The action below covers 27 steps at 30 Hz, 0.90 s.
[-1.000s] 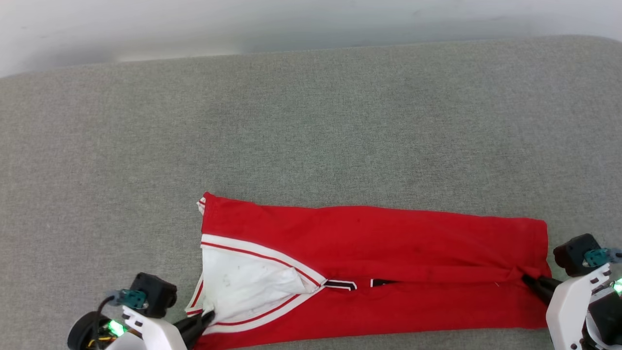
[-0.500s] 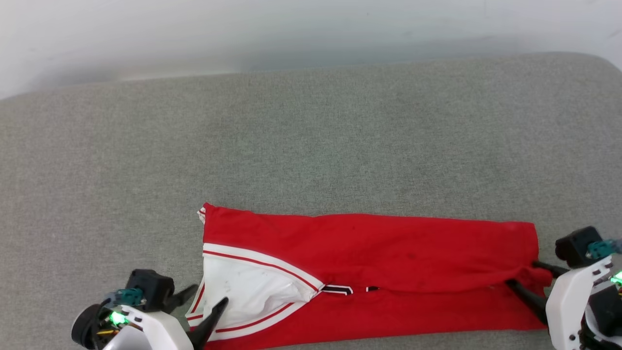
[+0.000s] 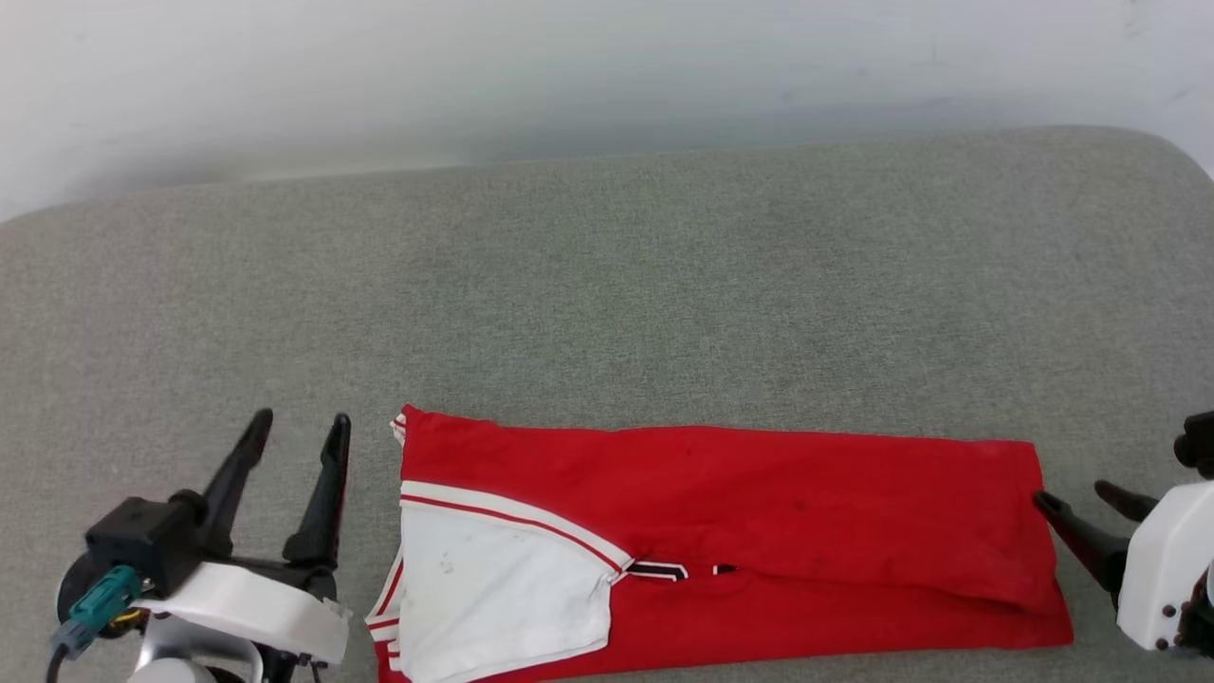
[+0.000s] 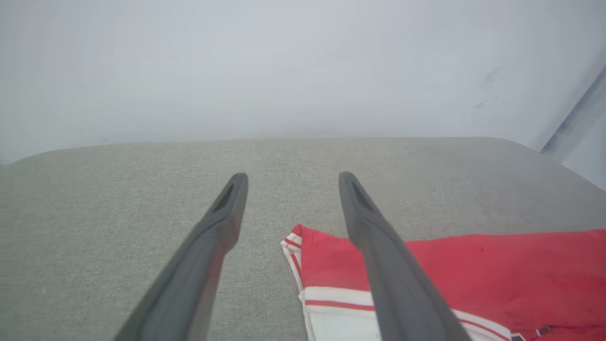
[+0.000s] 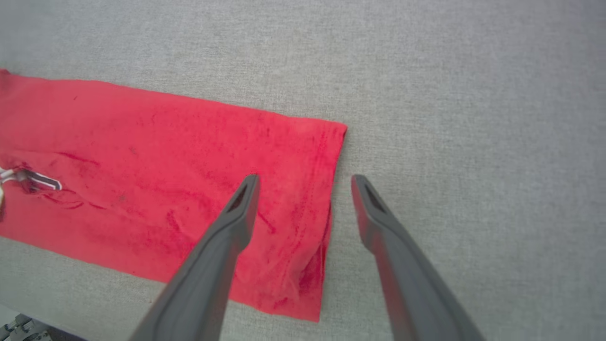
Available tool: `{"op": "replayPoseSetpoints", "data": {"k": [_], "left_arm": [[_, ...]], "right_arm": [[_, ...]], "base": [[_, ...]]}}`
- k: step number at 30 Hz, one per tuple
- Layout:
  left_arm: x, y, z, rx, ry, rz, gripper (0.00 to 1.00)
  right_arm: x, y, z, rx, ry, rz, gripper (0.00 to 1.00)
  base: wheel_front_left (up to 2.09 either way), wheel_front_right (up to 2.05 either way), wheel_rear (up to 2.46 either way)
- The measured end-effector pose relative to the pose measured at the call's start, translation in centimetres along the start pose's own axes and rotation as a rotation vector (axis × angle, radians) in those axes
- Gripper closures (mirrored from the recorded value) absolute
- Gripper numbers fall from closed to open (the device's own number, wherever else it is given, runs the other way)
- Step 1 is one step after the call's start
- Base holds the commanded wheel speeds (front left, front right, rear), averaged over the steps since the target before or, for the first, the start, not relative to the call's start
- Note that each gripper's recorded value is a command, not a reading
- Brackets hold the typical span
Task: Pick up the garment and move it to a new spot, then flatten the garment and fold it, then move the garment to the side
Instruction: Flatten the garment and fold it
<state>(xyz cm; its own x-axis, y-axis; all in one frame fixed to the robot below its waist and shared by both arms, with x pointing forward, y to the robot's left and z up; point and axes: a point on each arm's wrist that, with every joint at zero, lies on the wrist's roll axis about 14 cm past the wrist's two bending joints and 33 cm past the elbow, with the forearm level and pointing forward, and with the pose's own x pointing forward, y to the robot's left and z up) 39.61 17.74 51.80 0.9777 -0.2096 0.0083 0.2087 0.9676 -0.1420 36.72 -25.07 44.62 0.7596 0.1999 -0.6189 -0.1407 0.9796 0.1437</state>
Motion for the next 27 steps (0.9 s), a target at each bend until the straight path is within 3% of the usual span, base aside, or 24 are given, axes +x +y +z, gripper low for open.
{"op": "replayPoseSetpoints", "data": {"k": [9,17,27], "left_arm": [[-0.2,1.7,4.8,0.062,-0.224,0.129,0.0],[-0.5,1.8,4.0,0.145,-0.223,0.12,0.0],[-0.7,2.2,3.0,0.138,-0.207,0.138,0.0]], "right_arm": [[1.2,0.2,-3.0,0.121,0.101,-0.07,0.0],[2.2,-0.5,-4.7,0.15,0.182,-0.128,0.0],[4.2,-0.1,-7.1,0.214,0.261,-0.135,0.0]], "base": [[0.0,0.0,0.0],[0.0,0.0,0.0],[0.0,0.0,0.0]]}}
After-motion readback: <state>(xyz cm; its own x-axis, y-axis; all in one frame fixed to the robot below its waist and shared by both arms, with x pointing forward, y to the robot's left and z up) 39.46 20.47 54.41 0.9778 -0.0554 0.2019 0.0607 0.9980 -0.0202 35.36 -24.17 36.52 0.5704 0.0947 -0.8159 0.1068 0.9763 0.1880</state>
